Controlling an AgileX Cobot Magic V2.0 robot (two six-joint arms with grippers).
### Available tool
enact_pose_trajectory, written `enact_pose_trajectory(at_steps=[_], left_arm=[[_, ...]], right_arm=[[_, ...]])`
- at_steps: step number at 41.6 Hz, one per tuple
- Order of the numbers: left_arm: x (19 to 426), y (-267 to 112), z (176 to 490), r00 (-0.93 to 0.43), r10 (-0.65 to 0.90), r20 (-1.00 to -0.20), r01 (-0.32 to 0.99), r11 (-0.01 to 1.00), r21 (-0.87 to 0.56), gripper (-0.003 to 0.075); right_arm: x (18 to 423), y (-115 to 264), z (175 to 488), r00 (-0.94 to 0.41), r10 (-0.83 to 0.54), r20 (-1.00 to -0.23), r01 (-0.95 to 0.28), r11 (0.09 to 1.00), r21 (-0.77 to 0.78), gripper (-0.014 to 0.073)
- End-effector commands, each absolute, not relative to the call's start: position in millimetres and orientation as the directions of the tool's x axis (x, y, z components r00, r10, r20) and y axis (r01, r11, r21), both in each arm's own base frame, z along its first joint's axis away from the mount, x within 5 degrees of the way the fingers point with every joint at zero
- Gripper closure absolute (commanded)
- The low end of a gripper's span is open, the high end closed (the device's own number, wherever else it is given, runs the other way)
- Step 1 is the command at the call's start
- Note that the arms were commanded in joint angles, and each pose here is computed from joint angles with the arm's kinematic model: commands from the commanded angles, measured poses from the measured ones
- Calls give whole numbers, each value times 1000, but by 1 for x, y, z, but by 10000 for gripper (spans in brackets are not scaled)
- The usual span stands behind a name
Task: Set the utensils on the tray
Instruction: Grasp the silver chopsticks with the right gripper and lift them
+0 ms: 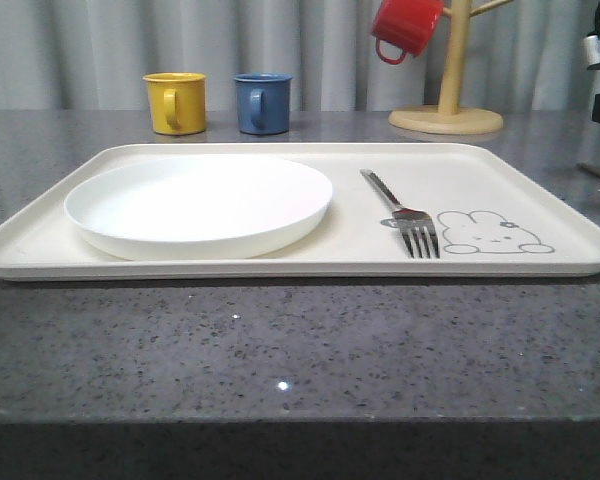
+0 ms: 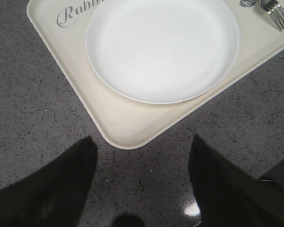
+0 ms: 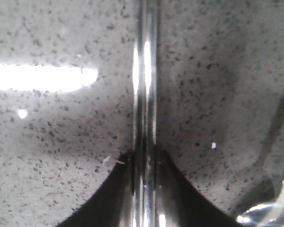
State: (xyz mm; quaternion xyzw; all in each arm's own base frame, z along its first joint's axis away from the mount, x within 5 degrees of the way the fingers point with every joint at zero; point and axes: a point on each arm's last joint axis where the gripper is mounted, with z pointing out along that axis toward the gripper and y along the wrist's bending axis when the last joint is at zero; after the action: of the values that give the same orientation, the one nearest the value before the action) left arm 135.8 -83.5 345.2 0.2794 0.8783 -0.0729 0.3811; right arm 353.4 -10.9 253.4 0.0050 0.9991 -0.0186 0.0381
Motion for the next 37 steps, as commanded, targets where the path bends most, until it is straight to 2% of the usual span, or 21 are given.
enact_pose_trajectory(at_steps=[1,7,15,23,27,37], left_arm=[[137,-87,358,-498,395,-772,547,834,74,292],[137,-87,358,-498,395,-772,547,834,74,292],[137,-87,358,-498,395,-772,547,834,74,292],[138,-87,359,-491,391,-779,547,834,74,292],[138,-87,359,-485,388,-784,547,834,74,292],[138,-88,360,-483,386,-786,547,834,74,292]], right_arm=[[344,-11,275,-997,9,-77,11,1000,-24,546],[334,5,294,-993,-13,-114,-17,999,37,546],[317,52,319,-977,-102,-186,-130,981,145,546],[312,96,319,-966,-157,-206,-211,938,274,546],[315,111,312,-973,-135,-188,-191,927,321,546],[328,117,297,-989,24,-147,-29,936,351,516]])
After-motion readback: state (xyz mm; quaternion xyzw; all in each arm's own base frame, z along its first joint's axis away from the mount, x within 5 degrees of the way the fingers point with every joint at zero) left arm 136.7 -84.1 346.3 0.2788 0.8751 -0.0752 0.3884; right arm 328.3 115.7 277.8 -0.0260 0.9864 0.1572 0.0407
